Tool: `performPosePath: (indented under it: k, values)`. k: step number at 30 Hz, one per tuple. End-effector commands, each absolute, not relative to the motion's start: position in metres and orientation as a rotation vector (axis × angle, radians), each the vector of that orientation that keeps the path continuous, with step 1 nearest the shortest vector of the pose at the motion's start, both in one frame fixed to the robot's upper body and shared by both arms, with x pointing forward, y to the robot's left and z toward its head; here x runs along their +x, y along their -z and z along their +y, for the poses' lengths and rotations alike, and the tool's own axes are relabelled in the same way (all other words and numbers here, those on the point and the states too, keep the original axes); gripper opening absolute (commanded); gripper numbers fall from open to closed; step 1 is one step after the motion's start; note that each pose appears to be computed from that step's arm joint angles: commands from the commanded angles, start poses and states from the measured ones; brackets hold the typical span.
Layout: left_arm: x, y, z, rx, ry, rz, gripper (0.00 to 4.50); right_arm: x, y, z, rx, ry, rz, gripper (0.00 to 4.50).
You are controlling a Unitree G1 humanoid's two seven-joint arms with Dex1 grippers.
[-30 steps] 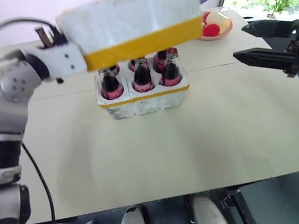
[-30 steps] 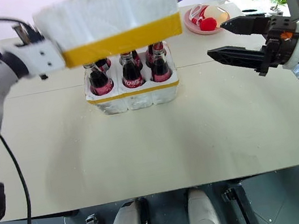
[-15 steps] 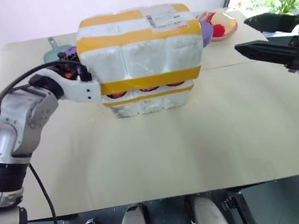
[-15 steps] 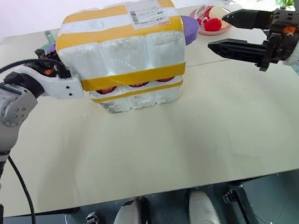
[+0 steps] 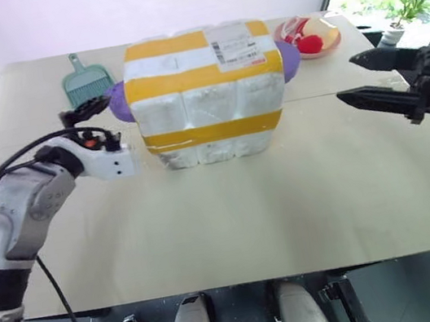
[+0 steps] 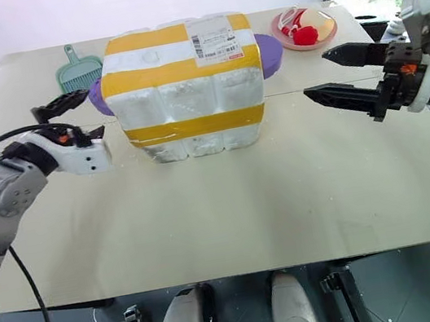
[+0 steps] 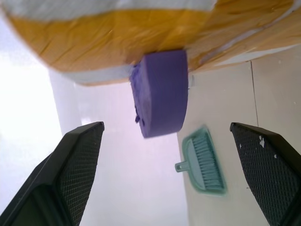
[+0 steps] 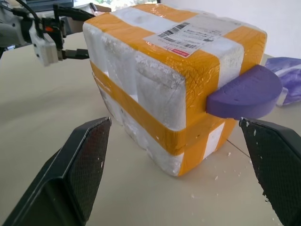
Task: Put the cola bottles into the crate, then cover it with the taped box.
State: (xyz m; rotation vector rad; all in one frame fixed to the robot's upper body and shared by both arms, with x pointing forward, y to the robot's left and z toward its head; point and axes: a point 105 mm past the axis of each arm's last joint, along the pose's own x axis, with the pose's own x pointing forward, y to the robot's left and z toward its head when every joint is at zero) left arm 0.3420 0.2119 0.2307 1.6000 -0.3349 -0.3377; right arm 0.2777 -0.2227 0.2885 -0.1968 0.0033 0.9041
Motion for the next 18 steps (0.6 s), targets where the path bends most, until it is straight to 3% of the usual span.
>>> performPosePath:
  k: [1,3,5,8,12,18]
  values:
    - [0.318,-0.231,0.224,1.293,0.453,-0.281,4.46,0.271,-0.298,-0.227,-0.256,-0.892,-0.025,4.5]
    - [0.305,-0.221,0.234,1.047,0.558,-0.171,4.46,0.271,-0.295,-0.228,-0.261,-0.892,-0.012,4.5]
    - [0.297,-0.227,0.254,0.529,0.615,0.009,4.46,0.271,-0.291,-0.229,-0.262,-0.896,0.005,4.5]
    - [0.276,-0.255,0.255,0.16,0.819,0.121,4.46,0.276,-0.286,-0.227,-0.268,-0.901,0.022,4.5]
    - [0.261,-0.285,0.249,0.125,0.955,0.112,4.46,0.282,-0.284,-0.221,-0.264,-0.917,0.026,4.5]
    - [0.262,-0.28,0.247,0.252,0.991,0.203,4.46,0.289,-0.283,-0.21,-0.258,-0.962,0.02,4.5]
